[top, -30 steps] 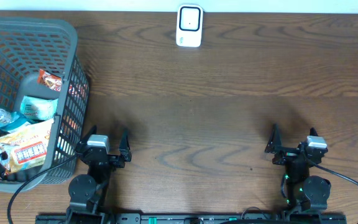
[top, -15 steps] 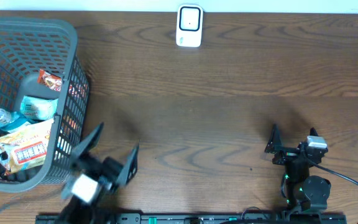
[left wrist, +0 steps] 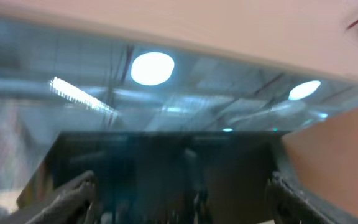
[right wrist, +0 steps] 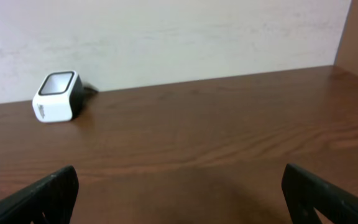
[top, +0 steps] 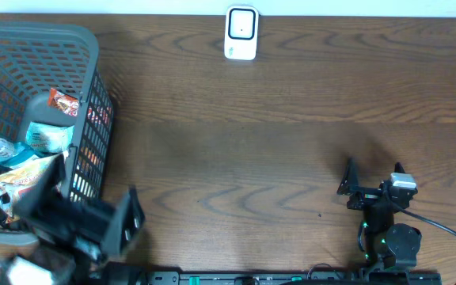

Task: Scan the item barcode
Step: 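Reach the left gripper into the basket and grasp the blue bottle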

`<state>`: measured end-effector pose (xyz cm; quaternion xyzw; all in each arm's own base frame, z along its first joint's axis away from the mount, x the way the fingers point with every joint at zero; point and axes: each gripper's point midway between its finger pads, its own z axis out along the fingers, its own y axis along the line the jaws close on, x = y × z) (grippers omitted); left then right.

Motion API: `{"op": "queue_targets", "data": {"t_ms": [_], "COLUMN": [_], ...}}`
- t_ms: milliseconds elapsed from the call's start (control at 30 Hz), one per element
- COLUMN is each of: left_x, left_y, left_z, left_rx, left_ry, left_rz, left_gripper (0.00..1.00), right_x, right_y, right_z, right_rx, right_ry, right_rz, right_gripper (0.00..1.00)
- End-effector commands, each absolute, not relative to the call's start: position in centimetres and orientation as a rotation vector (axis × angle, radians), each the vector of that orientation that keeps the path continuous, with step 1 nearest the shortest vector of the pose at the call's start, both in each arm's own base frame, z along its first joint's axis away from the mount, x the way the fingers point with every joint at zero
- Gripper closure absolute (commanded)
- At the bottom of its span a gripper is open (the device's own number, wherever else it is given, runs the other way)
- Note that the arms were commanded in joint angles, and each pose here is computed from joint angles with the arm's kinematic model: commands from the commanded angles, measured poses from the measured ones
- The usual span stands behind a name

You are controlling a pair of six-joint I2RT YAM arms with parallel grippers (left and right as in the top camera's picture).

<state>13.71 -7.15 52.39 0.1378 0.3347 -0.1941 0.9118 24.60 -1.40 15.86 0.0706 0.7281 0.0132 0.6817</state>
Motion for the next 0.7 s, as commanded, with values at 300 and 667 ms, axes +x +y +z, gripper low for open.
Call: {"op": "queue_targets", "data": {"t_ms": [300, 667], "left_x": [28.6, 29.2], "left_y": [2.4, 7.9], "left_z": [55.0, 45.9], "left_rx": [-0.227, -0.383], "left_ry": [1.551, 1.955], "left_rz": [0.144, 0.662], "left_gripper": [0.14, 0.14], "right_x": [24.6, 24.6], "right_y": [-1.1, -1.1], "right_z": [15.8, 15.8], "right_rx": [0.139, 0.139], "right_ry": [1.634, 1.634], "right_rz": [0.027, 0.027], "right_gripper": [0.01, 0.01]}}
